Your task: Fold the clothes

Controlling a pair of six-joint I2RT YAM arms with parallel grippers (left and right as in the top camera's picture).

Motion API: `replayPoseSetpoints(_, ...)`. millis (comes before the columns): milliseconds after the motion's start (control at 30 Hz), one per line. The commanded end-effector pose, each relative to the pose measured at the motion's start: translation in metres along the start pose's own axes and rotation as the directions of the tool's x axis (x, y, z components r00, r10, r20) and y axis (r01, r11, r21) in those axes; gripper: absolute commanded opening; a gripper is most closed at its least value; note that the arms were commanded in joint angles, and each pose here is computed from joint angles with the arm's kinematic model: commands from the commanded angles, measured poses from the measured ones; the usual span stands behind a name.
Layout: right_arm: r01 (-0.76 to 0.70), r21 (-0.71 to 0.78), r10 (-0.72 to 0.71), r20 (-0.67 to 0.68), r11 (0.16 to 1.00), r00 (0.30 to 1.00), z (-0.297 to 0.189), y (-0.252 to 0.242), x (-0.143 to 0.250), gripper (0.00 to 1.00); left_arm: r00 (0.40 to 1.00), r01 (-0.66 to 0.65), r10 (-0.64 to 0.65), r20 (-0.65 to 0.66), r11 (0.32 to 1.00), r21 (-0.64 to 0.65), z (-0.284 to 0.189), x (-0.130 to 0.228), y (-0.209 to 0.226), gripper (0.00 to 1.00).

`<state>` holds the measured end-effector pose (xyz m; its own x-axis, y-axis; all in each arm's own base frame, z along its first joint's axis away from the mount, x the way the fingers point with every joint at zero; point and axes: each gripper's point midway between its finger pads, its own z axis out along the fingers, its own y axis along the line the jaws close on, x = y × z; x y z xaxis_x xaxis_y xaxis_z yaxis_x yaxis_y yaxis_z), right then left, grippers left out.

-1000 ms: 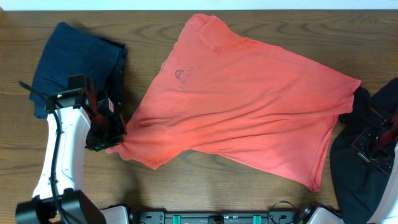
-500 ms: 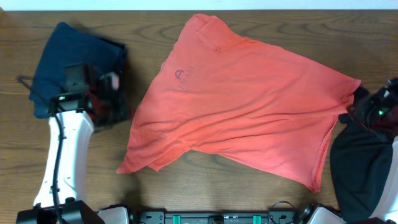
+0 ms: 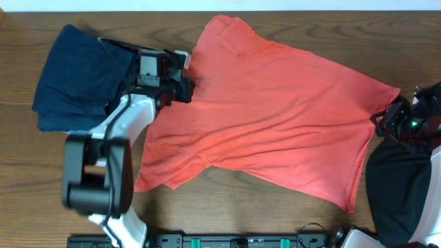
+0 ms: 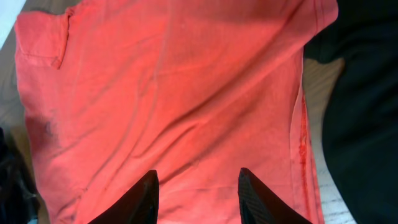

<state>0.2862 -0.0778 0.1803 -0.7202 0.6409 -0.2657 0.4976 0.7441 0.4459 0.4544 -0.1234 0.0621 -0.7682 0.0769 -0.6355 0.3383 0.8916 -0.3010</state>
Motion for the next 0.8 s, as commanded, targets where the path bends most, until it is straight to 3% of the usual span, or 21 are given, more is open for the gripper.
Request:
replayPoseSetpoints(0, 0.022, -0.017, -0.023, -0.003, 1.0, 1.0, -0.002, 0.006, 0.0, 0.4, 1.0, 0.003, -0.002, 0.027, 0.999, -0.048, 0.018, -0.001, 0.022, 0.21)
replayPoseSetpoints(267, 0.045, -0.011, -0.046, -0.006, 0.999, 0.999, 0.001, 0.01, 0.002, 0.41, 0.996, 0.065, -0.079, -0.051, 0.97, -0.236, 0.049, 0.043, 0.083, 0.2)
replayPoseSetpoints(467, 0.096, 0.049, -0.096, -0.007, 0.994, 0.995, 0.018, 0.007, 0.001, 0.42, 0.955, 0.264, -0.296, -0.005, 0.86, -0.436, 0.025, 0.067, 0.159, 0.15)
replayPoseSetpoints(600, 0.135, 0.057, -0.133, -0.037, 0.989, 0.99, 0.043, 0.011, 0.001, 0.44, 0.924, 0.374, -0.38, 0.053, 0.863, -0.339, 0.009, 0.056, 0.173, 0.14)
replayPoseSetpoints(767, 0.157, 0.051, -0.154, -0.06, 0.986, 0.986, 0.084, 0.013, -0.01, 0.45, 0.922, 0.387, -0.38, 0.078, 0.893, -0.228, -0.003, 0.035, 0.158, 0.15)
